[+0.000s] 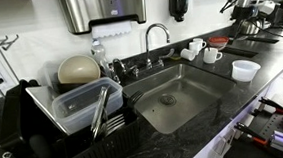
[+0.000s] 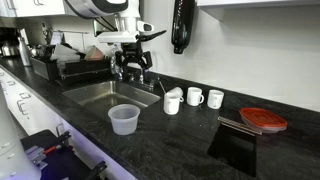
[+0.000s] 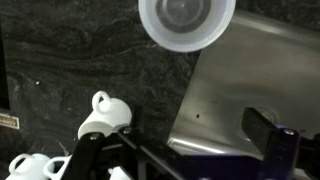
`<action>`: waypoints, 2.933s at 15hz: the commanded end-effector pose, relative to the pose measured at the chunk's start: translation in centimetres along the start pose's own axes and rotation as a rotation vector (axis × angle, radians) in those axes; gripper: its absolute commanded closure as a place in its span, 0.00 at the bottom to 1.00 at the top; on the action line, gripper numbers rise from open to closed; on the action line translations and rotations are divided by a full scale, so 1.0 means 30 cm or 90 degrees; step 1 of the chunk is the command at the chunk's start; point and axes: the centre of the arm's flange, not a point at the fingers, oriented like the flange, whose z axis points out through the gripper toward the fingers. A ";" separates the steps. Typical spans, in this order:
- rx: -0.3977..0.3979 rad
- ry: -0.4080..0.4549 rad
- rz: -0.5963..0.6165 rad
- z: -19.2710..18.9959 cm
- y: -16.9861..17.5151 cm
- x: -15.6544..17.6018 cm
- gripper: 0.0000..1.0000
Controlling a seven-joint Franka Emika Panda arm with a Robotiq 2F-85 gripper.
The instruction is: Move the spoon from the white cup and put it on the dish rack then put the same cup in the sink
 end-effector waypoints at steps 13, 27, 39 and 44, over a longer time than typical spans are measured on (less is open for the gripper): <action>-0.105 0.045 0.010 0.026 -0.002 0.116 0.00; -0.217 0.025 0.003 0.195 0.089 0.337 0.00; -0.199 0.000 0.014 0.314 0.100 0.424 0.28; -0.198 -0.001 0.018 0.331 0.096 0.436 0.52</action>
